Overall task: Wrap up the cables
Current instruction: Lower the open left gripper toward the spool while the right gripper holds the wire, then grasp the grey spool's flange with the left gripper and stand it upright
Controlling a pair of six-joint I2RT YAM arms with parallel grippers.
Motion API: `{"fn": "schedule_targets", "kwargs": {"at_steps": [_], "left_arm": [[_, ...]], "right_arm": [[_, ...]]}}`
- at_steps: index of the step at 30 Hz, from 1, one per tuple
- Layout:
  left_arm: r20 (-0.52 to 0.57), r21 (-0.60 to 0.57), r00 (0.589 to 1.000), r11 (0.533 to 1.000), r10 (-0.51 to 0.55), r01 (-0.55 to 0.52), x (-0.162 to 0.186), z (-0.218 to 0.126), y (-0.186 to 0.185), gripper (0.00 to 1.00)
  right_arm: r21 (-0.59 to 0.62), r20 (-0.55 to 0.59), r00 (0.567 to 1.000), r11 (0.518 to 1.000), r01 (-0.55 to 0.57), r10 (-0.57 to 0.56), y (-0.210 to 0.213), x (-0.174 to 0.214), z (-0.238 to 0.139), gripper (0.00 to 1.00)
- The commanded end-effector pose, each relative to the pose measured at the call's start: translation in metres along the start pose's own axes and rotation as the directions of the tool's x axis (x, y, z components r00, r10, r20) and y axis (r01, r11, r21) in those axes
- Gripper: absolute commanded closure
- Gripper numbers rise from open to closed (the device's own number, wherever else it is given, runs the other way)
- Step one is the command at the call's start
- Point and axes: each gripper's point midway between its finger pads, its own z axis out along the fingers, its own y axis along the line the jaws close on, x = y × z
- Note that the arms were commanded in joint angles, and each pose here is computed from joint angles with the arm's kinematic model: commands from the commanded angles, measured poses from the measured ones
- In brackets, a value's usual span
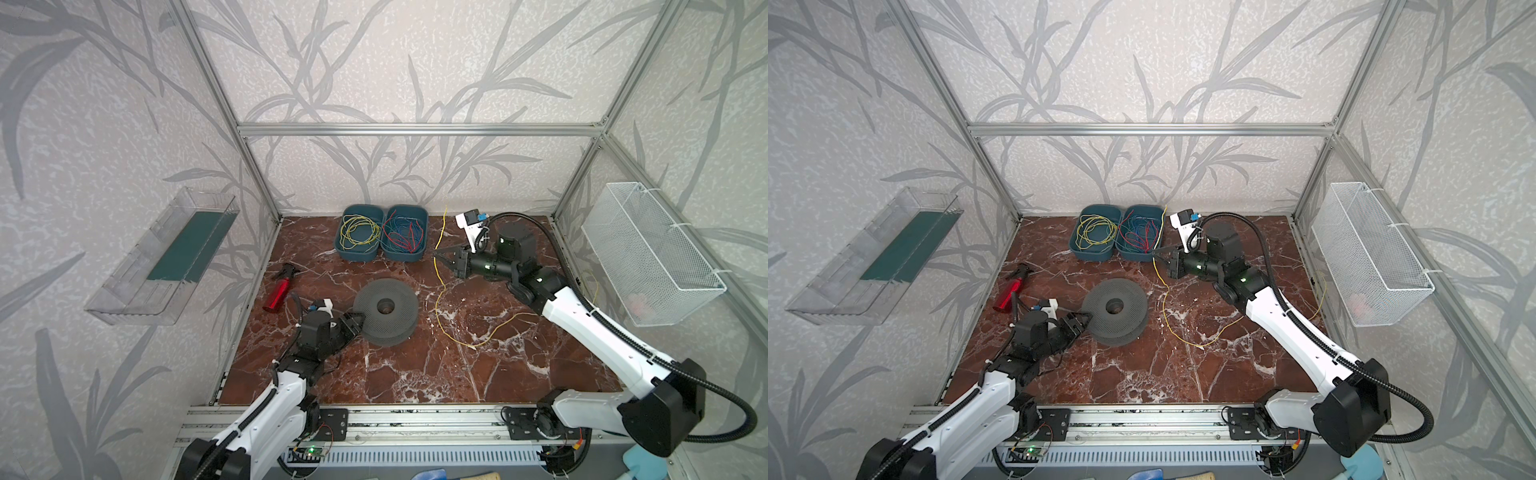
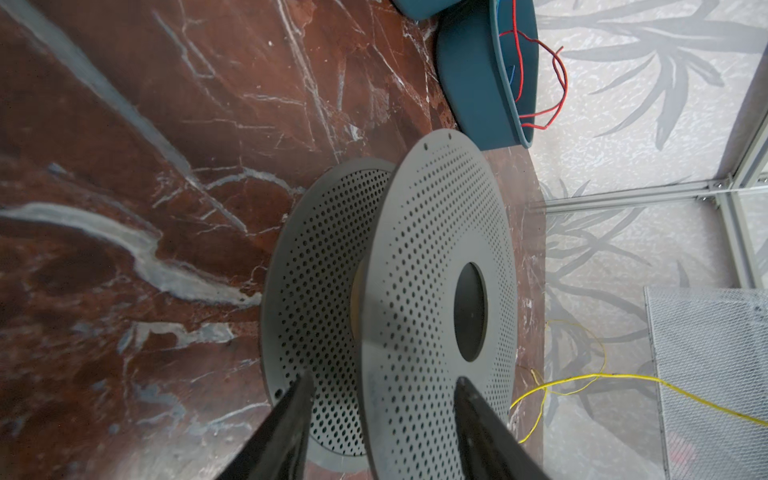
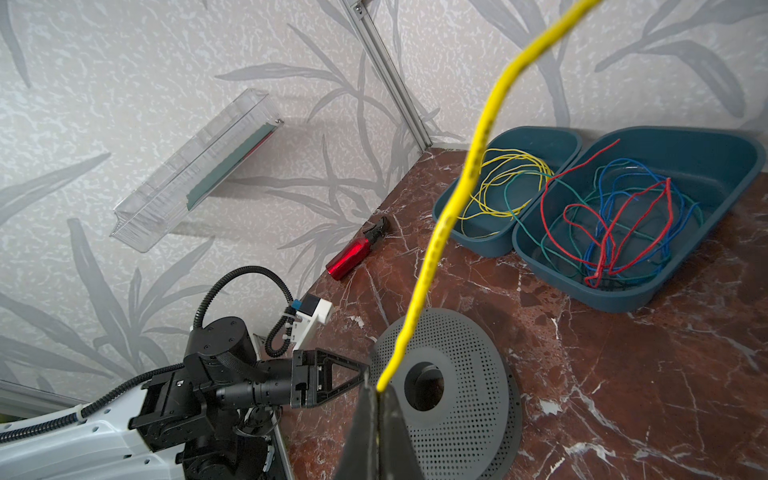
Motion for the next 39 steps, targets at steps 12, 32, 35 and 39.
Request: {"fn": "schedule_targets", "kwargs": {"at_steps": [12,32,35,39], "left_arm": [[0.036,0.127,0.999,0.991,0.036,-0.041,-0.009,0.002,-0.021,0.68],[0.02,0.16,0.997,0.985,0.068,-0.071,-0.007,0.018,-0.019,0.78],[0.03,0.15,0.997,0.986,0.074,-0.078,-0.01,0.017,-0.019,0.85],[0.043,0.143,0.995,0.986,0.086,-0.091,-0.014,0.015,-0.023,0.9]], "right_arm": [[-0.029,-0.009,1.0,0.999,0.013,-0.013,0.011,-0.009,0.007,1.0],[-0.006,-0.024,1.0,1.0,0.018,-0.018,0.014,-0.007,0.013,1.0],[-0.006,-0.024,1.0,1.0,0.02,-0.02,0.014,-0.007,0.013,1.0],[-0.005,-0.025,0.999,1.0,0.019,-0.019,0.013,-0.006,0.013,1.0]]}}
